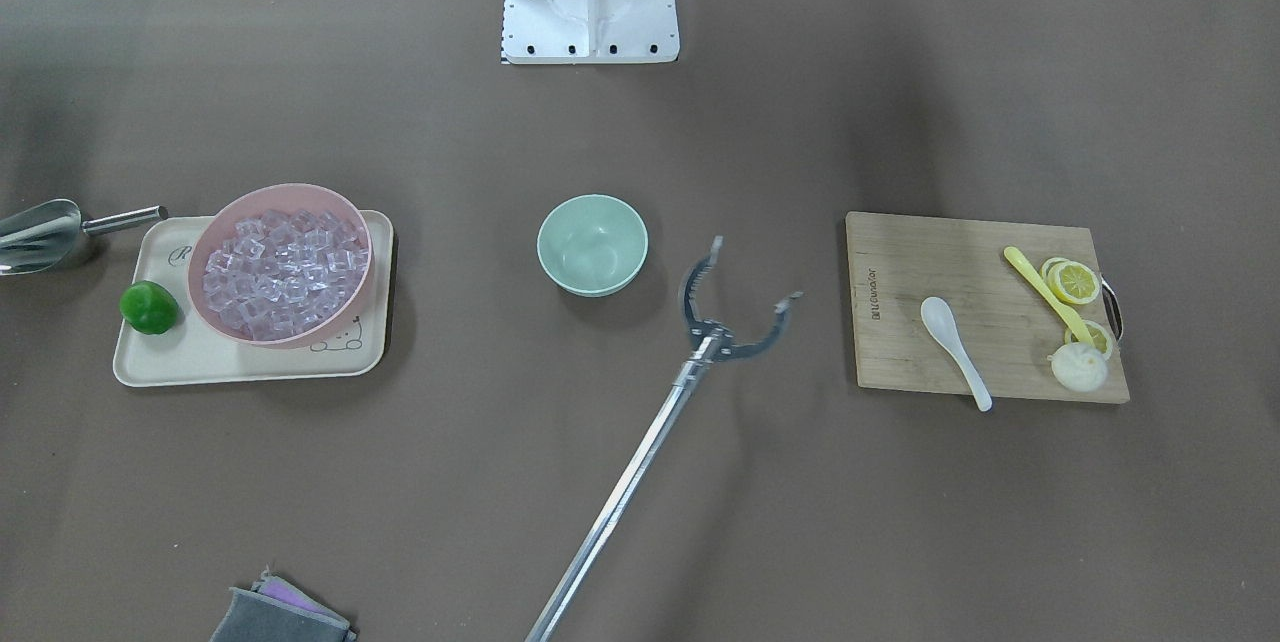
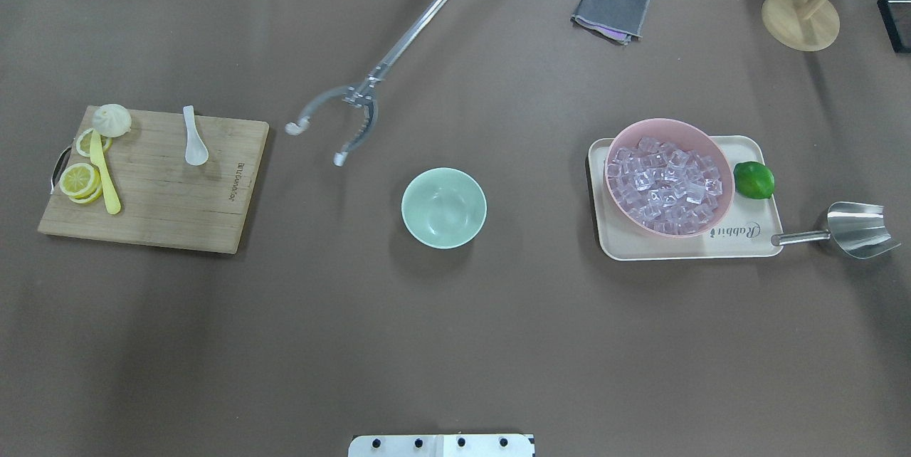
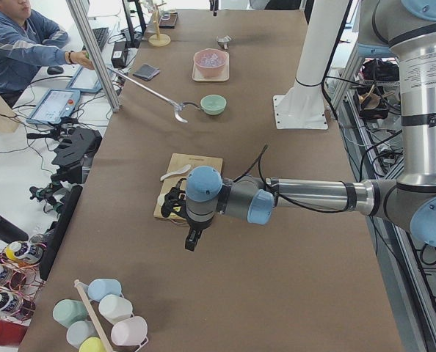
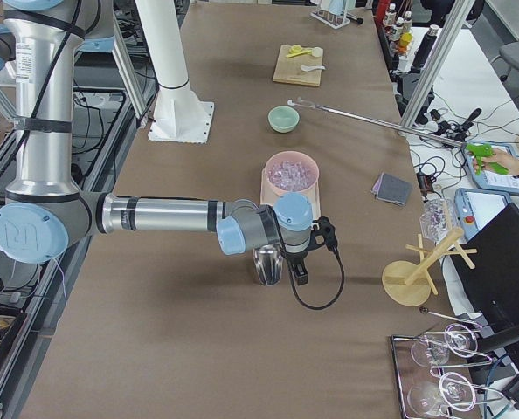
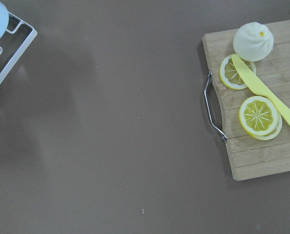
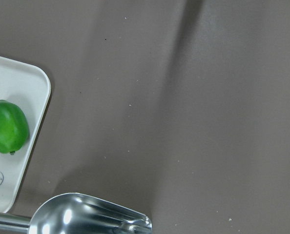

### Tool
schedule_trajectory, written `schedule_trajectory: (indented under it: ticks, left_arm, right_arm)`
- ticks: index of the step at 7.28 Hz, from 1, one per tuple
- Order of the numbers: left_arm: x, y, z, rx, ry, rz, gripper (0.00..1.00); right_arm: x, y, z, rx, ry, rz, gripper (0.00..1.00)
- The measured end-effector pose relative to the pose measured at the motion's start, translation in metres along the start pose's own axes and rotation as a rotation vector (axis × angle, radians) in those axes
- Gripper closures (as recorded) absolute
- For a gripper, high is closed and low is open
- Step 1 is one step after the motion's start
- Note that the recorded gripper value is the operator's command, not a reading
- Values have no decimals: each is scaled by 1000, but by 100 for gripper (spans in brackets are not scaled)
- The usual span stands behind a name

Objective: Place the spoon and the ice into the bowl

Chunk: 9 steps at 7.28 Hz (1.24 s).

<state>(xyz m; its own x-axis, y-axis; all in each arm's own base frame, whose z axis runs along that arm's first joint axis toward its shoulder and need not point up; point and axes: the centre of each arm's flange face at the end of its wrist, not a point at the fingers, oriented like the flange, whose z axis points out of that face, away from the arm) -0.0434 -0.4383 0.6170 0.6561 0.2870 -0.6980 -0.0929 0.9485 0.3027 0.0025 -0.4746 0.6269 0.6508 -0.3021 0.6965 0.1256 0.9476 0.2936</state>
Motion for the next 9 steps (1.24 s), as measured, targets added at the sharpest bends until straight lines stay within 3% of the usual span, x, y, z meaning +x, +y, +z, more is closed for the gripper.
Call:
schedule_trajectory:
  ticks: [9]
  left_arm:
    - [2, -1, -2, 23, 0, 19, 2]
  right_arm:
    - [0, -5, 1, 23, 4, -27, 0]
